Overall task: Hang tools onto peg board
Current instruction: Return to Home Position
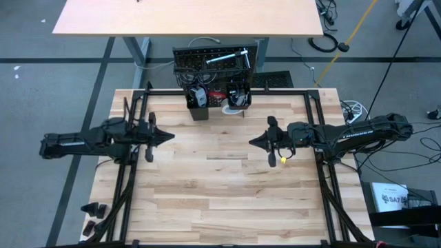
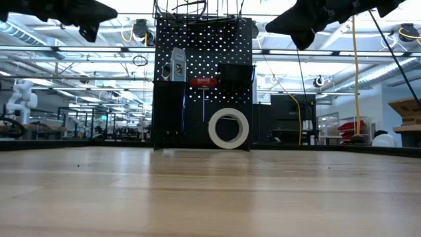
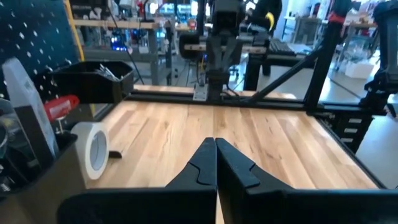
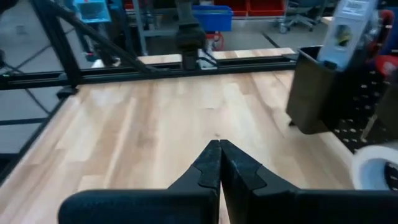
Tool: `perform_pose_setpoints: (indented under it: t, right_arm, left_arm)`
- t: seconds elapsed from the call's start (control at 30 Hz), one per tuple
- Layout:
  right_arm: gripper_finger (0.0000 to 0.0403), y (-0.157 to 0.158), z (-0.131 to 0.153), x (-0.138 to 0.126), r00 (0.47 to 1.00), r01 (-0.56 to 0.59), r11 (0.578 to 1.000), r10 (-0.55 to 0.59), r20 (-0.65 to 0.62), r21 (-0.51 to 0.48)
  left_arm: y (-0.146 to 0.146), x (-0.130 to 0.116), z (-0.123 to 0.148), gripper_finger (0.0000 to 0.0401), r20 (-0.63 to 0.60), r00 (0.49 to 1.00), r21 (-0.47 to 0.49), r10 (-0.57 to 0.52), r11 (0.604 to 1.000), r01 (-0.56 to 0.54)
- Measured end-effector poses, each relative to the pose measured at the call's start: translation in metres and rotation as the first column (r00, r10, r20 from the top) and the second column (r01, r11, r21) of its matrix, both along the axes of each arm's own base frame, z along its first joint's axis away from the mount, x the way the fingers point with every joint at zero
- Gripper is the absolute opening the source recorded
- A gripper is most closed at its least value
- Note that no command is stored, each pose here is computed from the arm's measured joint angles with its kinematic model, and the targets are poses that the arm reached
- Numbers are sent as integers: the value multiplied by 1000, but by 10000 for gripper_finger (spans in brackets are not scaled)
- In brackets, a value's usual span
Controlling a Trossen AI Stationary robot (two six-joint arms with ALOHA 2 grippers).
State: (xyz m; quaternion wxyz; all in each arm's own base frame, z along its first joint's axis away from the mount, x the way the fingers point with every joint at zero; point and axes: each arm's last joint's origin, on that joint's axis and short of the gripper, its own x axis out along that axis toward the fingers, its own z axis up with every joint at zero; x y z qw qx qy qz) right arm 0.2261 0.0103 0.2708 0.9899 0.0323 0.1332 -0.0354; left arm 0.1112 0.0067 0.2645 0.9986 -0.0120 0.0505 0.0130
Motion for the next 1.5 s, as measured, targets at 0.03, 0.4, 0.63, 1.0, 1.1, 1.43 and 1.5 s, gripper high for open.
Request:
perform_pose_setpoints:
  t: [0.03, 0.4, 0.63, 1.0, 1.1, 1.43, 1.5]
  right_arm:
    - [0, 0, 0, 0, 1000, 17, 1000, -17, -3, -4]
    - [0, -3, -43, -21, 995, 75, 994, -79, 53, 78]
    - [0, -4, -71, -53, 987, 2, 989, -26, 160, 147]
    - [0, -12, -99, -91, 969, 41, 983, -83, 233, 181]
    - [0, -13, -110, -97, 973, 58, 976, -102, 206, 209]
    - [0, -14, -112, -100, 980, 71, 972, -110, 167, 223]
    - [0, -14, -113, -100, 982, 73, 973, -109, 156, 221]
  left_arm:
    - [0, -2, 0, 0, 5, 1000, -1, 0, 1000, 0]
    - [1, -9, -25, 0, 15, 998, -40, 53, 998, -52]
    - [1, -12, -31, 0, 27, 998, -39, 53, 998, -52]
    - [0, -19, -27, 0, 76, 996, -22, 54, 998, -52]
    - [0, -20, -29, 0, 63, 997, -22, 54, 998, -53]
    - [0, -14, -49, 0, 23, 998, -52, 58, 997, -57]
    - [1, -13, -55, 0, 7, 998, -69, 60, 996, -60]
